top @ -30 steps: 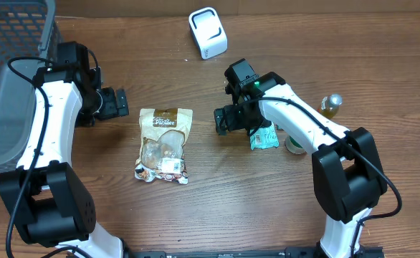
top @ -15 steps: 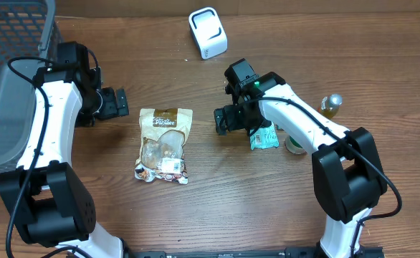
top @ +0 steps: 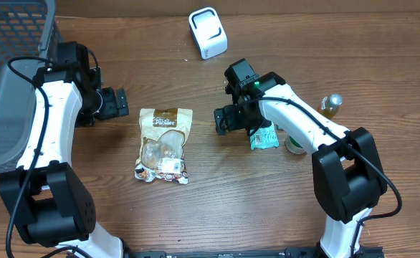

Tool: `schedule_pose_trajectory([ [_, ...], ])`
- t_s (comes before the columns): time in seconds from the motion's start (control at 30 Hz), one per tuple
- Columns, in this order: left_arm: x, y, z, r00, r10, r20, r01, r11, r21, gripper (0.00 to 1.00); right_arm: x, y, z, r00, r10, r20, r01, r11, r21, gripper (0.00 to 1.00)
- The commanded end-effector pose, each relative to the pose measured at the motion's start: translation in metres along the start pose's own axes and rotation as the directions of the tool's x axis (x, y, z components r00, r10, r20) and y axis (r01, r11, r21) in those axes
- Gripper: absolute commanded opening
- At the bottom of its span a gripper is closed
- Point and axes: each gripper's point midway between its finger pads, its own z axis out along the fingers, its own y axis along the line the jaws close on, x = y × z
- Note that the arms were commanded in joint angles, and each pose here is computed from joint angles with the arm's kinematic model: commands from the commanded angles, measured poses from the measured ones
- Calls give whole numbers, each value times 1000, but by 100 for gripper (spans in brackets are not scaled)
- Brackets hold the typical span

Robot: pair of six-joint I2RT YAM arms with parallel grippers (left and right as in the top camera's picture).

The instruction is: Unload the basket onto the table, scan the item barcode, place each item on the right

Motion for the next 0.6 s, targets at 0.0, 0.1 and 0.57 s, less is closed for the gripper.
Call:
schedule_pose_trajectory([
  [0.0,-6,-1,0,1000,5,7,-5,1000,8,100,-7,5,-12,999,-7,35,7,1000,-16,100],
  [0.1,-6,-1,0,1000,4,7,-4,1000,8,100,-7,5,-12,999,-7,35,7,1000,-16,100],
  [0.57,-13,-2,0,999,1,37,-1,1000,14,100,-7,5,-12,999,-7,35,8,1000,-16,100],
])
